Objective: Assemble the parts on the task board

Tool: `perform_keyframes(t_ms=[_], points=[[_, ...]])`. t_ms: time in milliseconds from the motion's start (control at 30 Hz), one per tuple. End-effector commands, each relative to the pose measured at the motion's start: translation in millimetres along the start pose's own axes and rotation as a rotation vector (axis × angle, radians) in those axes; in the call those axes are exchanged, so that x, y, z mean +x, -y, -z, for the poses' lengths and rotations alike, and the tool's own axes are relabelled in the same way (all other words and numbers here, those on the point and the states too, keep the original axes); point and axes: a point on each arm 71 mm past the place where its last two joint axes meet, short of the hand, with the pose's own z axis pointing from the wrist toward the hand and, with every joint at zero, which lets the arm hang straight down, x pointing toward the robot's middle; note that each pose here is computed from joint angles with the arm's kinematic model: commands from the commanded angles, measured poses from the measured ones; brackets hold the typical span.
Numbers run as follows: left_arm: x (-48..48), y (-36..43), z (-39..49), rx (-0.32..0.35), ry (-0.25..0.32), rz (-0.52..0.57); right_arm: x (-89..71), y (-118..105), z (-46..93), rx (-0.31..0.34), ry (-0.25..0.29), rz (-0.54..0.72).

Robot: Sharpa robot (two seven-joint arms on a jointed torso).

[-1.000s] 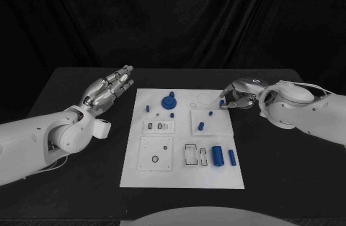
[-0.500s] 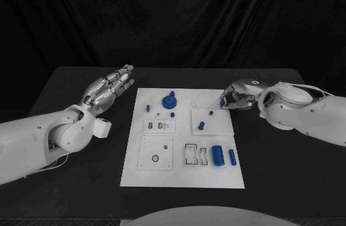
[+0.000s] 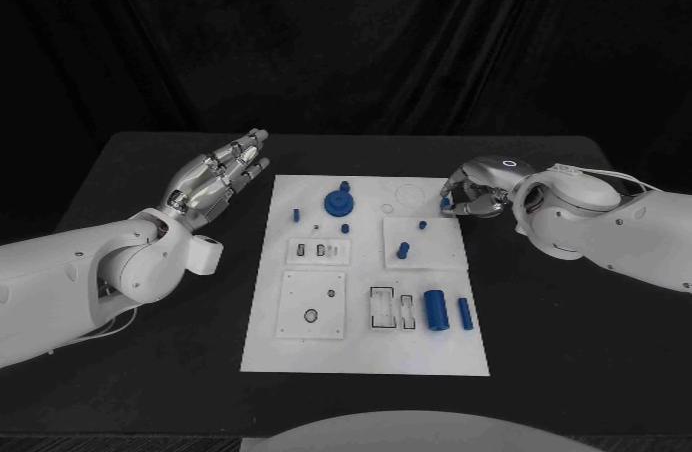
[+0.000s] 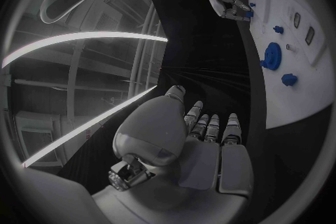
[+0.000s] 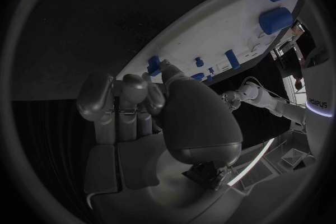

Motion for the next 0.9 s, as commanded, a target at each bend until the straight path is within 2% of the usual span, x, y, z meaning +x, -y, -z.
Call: perform_keyframes(t_ms=[33,600,767,900], points=[[2.0,0.7,-0.8,0.006,-0.015,0.012,0.0,3,0.0,0.037,0.028,0.003],[2.3,-0.1,-0.6,-0.004,-0.022,0.017,2.7,0,-0.5,0.028,0.021,0.002],[1.9,0.0,-0.2,-0.005,-0.023,0.018,0.8,-3,-0.1,0.004,0.05,-0.004],[0.8,0.1,0.6,-0.006,-0.021,0.018,-2.7,-8,1.5,-0.023,0.096,-0.013]])
